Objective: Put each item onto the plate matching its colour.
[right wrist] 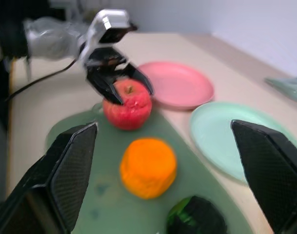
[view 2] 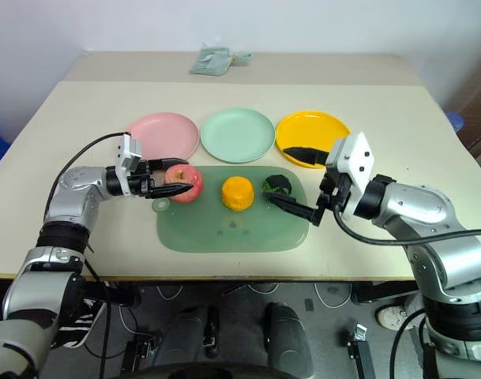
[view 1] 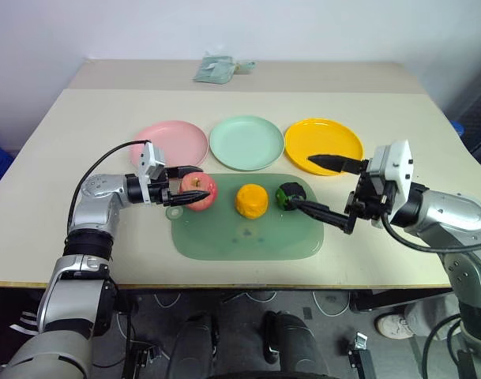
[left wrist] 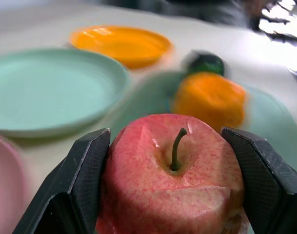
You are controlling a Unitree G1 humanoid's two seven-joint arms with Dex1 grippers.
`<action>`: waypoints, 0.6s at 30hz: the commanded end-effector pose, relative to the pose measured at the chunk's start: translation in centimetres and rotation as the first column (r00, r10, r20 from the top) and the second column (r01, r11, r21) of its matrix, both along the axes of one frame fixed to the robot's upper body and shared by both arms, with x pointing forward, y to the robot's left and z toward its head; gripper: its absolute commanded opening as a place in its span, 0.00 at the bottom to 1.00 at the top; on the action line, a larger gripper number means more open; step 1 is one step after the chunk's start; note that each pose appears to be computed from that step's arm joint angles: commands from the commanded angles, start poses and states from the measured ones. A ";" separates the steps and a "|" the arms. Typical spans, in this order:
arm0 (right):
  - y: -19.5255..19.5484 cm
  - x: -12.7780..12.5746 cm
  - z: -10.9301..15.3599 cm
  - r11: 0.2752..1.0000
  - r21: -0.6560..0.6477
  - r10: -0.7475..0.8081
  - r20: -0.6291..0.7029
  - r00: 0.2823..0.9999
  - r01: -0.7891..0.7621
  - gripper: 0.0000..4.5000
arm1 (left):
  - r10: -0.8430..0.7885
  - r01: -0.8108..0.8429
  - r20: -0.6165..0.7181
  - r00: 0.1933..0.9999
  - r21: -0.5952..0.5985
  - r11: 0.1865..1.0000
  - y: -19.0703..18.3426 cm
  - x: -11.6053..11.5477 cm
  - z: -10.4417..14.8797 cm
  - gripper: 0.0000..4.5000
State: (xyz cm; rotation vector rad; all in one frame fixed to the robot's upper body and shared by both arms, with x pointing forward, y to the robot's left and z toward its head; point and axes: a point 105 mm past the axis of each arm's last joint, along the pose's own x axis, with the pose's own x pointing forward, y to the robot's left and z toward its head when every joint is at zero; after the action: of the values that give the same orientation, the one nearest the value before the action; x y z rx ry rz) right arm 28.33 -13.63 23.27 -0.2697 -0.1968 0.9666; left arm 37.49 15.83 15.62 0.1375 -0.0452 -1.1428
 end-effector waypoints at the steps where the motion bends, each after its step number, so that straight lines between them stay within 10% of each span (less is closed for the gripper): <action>1: -0.6 2.3 1.7 0.990 0.038 -0.141 0.092 0.986 0.138 1.00 | 0.196 -0.181 0.151 0.969 -0.106 0.978 1.2 2.8 5.5 0.76; 7: 0.7 3.9 0.7 0.980 0.035 -0.197 0.071 0.978 0.195 1.00 | 0.537 -0.523 0.219 0.815 -0.122 0.843 3.4 7.0 7.4 0.76; 18: 1.2 3.5 1.0 0.984 0.025 -0.180 0.094 0.979 0.179 1.00 | 0.678 -0.677 0.150 0.720 -0.064 0.733 5.7 8.1 4.3 0.76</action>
State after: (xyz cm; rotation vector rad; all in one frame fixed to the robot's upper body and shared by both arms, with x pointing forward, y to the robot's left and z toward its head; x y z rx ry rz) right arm 32.49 -12.54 22.70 -0.2845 -0.1963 0.7692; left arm 45.33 20.82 17.60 0.1969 -0.0660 -0.4254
